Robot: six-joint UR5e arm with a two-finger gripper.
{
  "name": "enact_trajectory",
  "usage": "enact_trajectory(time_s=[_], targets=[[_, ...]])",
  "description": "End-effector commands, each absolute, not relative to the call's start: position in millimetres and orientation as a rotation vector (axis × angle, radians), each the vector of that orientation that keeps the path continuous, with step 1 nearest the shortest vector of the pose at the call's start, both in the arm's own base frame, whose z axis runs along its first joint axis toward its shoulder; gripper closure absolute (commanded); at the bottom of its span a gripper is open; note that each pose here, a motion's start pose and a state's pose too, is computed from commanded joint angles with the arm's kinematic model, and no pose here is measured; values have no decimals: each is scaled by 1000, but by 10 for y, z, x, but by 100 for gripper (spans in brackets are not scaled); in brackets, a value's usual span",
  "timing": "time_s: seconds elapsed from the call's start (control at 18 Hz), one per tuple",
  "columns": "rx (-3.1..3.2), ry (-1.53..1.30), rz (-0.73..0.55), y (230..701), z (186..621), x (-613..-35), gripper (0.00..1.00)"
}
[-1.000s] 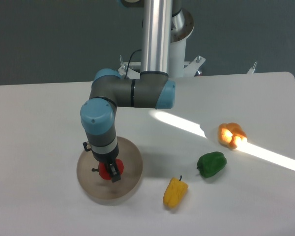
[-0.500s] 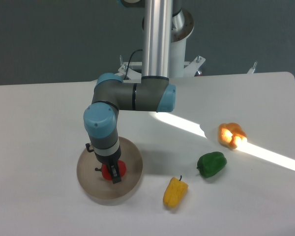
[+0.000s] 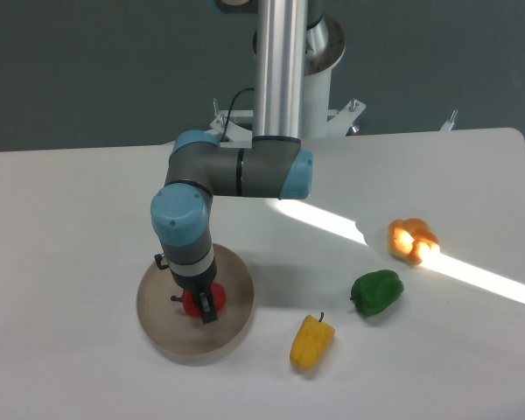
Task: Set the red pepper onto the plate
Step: 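Hold the pepper on the plate and open the gripper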
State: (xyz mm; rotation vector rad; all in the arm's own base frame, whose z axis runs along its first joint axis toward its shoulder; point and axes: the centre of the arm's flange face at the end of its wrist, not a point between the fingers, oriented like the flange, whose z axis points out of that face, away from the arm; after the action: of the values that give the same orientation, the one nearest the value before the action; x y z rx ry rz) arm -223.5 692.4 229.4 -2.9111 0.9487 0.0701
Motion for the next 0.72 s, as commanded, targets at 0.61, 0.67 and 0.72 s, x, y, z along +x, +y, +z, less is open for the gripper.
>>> enact_trajectory(time_s=[0.61,0.67,0.72], targets=[[-2913,952,67,6917,2280,-2231,29],[-2913,952,67,6913,2284,-2228,24],[-2913,949,67,6912,2284,-2228,19]])
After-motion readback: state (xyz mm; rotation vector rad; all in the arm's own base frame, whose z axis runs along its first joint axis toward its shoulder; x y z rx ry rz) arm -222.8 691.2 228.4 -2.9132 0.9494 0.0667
